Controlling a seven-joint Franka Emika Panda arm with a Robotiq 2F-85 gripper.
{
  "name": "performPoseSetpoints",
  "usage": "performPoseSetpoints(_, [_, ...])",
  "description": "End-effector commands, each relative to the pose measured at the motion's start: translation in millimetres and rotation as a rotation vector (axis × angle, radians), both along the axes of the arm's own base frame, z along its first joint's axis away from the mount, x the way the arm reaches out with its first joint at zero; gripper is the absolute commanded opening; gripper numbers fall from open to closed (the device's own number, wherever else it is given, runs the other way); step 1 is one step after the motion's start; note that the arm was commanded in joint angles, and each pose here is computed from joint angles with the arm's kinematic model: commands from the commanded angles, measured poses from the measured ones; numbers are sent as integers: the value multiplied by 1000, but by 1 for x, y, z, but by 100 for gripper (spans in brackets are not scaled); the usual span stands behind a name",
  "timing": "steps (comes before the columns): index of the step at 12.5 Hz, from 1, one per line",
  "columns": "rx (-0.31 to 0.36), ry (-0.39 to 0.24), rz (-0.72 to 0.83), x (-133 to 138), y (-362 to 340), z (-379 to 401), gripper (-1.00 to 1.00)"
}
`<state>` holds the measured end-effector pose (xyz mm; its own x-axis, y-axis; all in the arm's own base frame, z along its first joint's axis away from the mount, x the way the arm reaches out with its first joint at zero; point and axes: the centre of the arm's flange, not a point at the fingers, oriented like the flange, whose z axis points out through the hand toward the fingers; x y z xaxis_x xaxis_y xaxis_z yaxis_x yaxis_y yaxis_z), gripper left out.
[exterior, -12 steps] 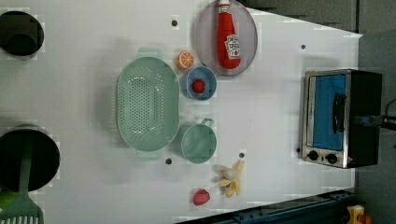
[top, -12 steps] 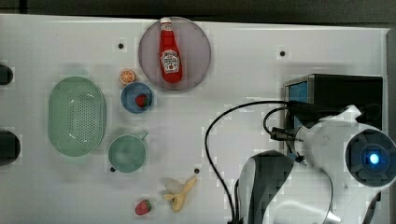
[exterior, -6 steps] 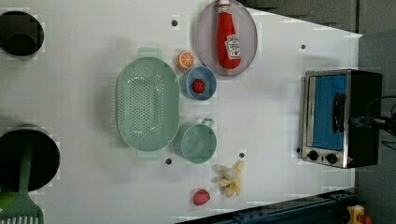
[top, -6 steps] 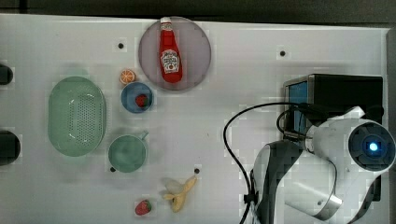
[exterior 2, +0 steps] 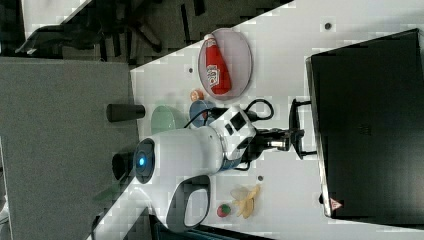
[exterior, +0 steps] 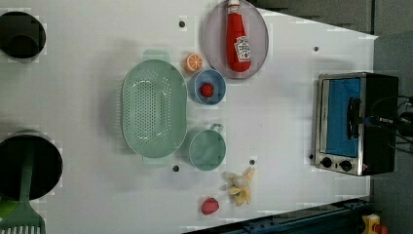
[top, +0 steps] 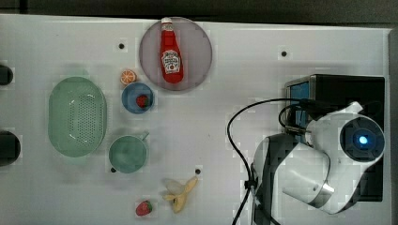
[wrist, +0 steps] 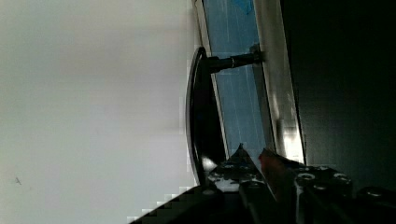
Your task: Flap open oven.
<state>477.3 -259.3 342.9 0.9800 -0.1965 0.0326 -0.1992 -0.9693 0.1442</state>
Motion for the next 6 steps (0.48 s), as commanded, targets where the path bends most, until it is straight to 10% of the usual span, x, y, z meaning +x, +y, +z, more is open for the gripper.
performPoseSetpoints(1, [-13,27,48,5,-1,-19,-65])
performPoseSetpoints(6, [-9,49,85,13,17,-30,-65])
